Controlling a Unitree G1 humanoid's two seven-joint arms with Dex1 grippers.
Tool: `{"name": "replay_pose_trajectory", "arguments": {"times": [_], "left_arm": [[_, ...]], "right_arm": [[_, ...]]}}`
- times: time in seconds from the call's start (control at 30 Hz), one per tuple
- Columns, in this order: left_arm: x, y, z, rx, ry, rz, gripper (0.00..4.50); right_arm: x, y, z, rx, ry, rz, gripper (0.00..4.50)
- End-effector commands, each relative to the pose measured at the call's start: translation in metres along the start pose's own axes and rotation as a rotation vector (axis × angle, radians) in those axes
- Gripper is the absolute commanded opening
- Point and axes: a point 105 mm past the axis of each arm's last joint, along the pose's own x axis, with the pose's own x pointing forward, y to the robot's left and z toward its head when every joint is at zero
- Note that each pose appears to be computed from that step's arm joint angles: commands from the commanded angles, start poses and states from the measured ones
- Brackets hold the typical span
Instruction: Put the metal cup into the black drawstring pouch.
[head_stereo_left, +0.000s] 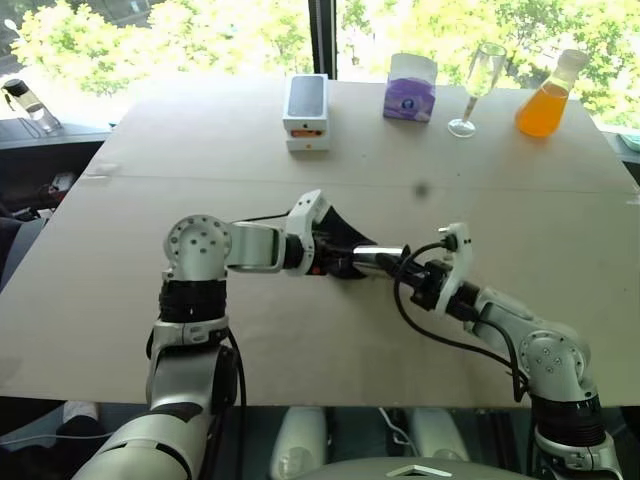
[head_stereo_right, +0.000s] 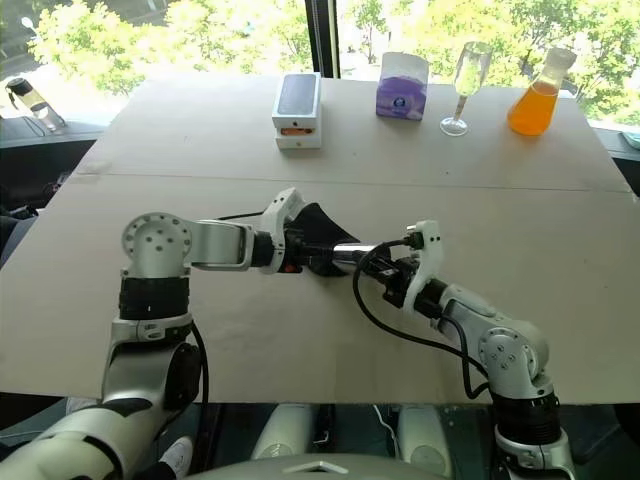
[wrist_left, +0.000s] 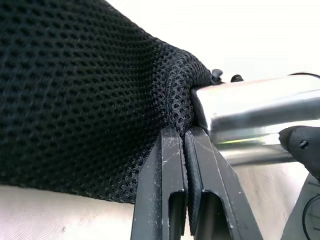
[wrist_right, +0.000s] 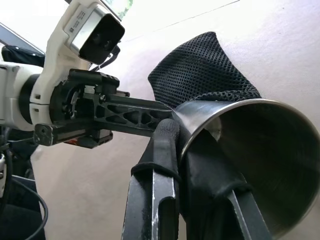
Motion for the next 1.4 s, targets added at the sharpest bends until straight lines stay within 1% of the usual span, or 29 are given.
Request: {"name": "replay_pose_trajectory", "arguments": {"times": [0.03, 0.2, 0.33, 0.5, 0.6, 0.7, 0.77, 0.9, 1.0, 1.1, 1.2, 1.33, 1.4], "left_arm": [[-0.009, -0.055, 0.018, 0.130, -0.060, -0.225, 0.00], [-0.013, -0.067, 0.018, 0.164, -0.067, -0.270, 0.00], [-0.016, -0.070, 0.014, 0.181, -0.061, -0.288, 0.00], [-0.011, -0.066, 0.008, 0.153, -0.046, -0.276, 0.00], [-0.009, -0.058, 0.004, 0.103, -0.047, -0.269, 0.00], [-0.009, -0.045, 0.001, -0.008, -0.084, -0.265, 0.00], [-0.011, -0.039, 0.001, -0.082, -0.121, -0.275, 0.00], [-0.015, -0.039, 0.000, -0.141, -0.164, -0.296, 0.00], [-0.020, -0.043, 0.007, -0.232, -0.219, -0.353, 0.00], [-0.025, -0.042, 0.011, -0.299, -0.255, -0.376, 0.00], [-0.031, -0.041, 0.012, -0.316, -0.290, -0.382, 0.00], [-0.035, -0.040, 0.013, -0.307, -0.337, -0.377, 0.00], [-0.038, -0.041, 0.019, -0.223, -0.415, -0.341, 0.00]], "right_arm": [[0.008, 0.012, -0.011, -0.036, 0.045, 0.052, 0.09], [0.013, 0.010, -0.013, -0.069, 0.053, 0.046, 0.09], [0.016, 0.013, -0.012, -0.038, 0.032, 0.078, 0.09], [0.022, 0.023, 0.004, 0.067, -0.070, 0.161, 0.09], [0.025, 0.023, 0.020, 0.159, -0.161, 0.184, 0.09], [0.024, 0.016, 0.031, 0.256, -0.230, 0.180, 0.09], [0.023, 0.012, 0.033, 0.306, -0.250, 0.175, 0.09], [0.021, 0.006, 0.034, 0.409, -0.287, 0.180, 0.09], [0.019, 0.000, 0.039, 0.506, -0.342, 0.185, 0.09], [0.014, -0.007, 0.044, 0.559, -0.388, 0.178, 0.09], [0.010, -0.012, 0.048, 0.591, -0.417, 0.170, 0.09], [0.009, -0.013, 0.048, 0.599, -0.419, 0.165, 0.09], [0.010, -0.009, 0.045, 0.582, -0.391, 0.170, 0.09]]}}
